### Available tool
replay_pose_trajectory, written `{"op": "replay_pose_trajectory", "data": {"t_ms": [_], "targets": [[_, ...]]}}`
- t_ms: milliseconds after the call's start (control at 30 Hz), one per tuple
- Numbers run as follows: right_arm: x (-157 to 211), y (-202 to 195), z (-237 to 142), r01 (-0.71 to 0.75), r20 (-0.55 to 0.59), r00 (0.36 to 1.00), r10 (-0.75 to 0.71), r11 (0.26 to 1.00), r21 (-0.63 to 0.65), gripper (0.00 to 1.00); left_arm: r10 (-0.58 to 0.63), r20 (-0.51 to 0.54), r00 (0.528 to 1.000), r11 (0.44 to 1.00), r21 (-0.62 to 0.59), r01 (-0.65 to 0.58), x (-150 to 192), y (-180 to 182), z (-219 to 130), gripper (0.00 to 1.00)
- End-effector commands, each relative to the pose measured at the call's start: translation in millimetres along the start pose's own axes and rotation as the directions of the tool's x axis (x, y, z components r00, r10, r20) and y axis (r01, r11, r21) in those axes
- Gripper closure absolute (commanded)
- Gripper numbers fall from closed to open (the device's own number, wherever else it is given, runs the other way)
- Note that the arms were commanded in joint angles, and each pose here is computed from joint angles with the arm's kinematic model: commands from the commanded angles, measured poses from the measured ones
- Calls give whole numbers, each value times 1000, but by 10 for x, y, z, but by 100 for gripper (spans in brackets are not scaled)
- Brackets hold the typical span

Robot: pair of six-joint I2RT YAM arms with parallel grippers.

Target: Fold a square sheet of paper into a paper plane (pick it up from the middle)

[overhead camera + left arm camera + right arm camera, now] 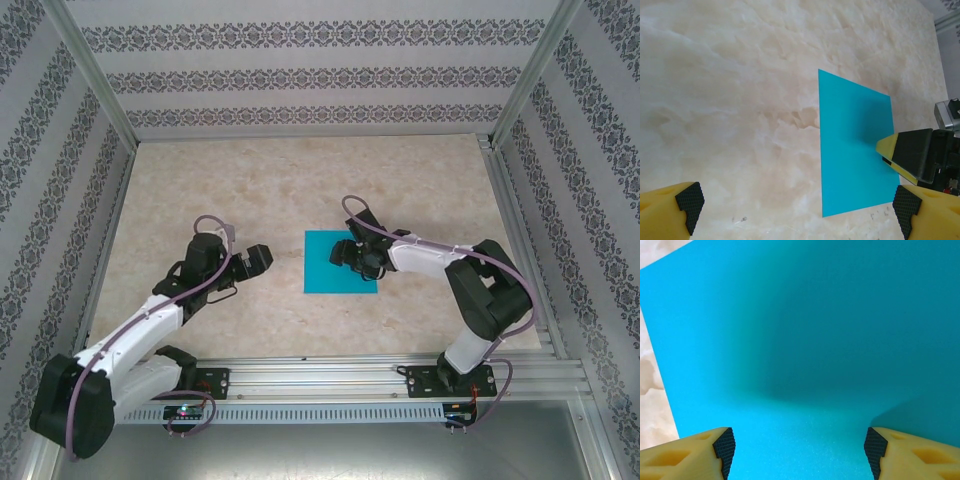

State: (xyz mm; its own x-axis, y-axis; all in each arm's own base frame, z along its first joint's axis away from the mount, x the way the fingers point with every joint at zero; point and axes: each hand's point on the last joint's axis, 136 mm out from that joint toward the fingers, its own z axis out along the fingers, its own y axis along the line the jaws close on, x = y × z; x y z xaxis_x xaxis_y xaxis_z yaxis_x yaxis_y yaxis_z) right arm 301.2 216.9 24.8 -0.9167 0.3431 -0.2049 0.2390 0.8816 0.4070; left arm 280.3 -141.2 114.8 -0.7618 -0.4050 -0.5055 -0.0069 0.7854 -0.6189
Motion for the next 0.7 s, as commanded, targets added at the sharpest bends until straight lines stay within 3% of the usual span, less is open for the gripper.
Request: {"op": "replay_pose_trajectory", "data": {"t_ms": [0, 267, 367, 433, 567, 667], "targets": [[161, -320, 16, -80, -5, 997, 81, 990, 120, 27, 3, 0, 1000, 995, 101, -3, -116, -267, 39, 0], [-50, 64, -244, 170, 26, 984, -173, 981, 91, 23, 41, -42, 998, 994, 103, -36, -105, -317, 98, 0], [-121, 96, -388, 254, 57, 961, -270, 946, 202, 19, 48, -44, 998, 994, 105, -43, -88, -310, 110, 0], [-119, 82, -383, 288, 36, 951, -309, 919, 270, 10, 50, -47, 998, 994, 101, -45, -77, -293, 125, 0], [-136, 13, -329, 331, -19, 935, -354, 856, 397, 2, 59, -56, 997, 995, 86, -54, -75, -274, 143, 0], [-151, 12, -303, 363, -40, 922, -386, 820, 442, 2, 68, -63, 996, 994, 84, -63, -66, -275, 139, 0]]}}
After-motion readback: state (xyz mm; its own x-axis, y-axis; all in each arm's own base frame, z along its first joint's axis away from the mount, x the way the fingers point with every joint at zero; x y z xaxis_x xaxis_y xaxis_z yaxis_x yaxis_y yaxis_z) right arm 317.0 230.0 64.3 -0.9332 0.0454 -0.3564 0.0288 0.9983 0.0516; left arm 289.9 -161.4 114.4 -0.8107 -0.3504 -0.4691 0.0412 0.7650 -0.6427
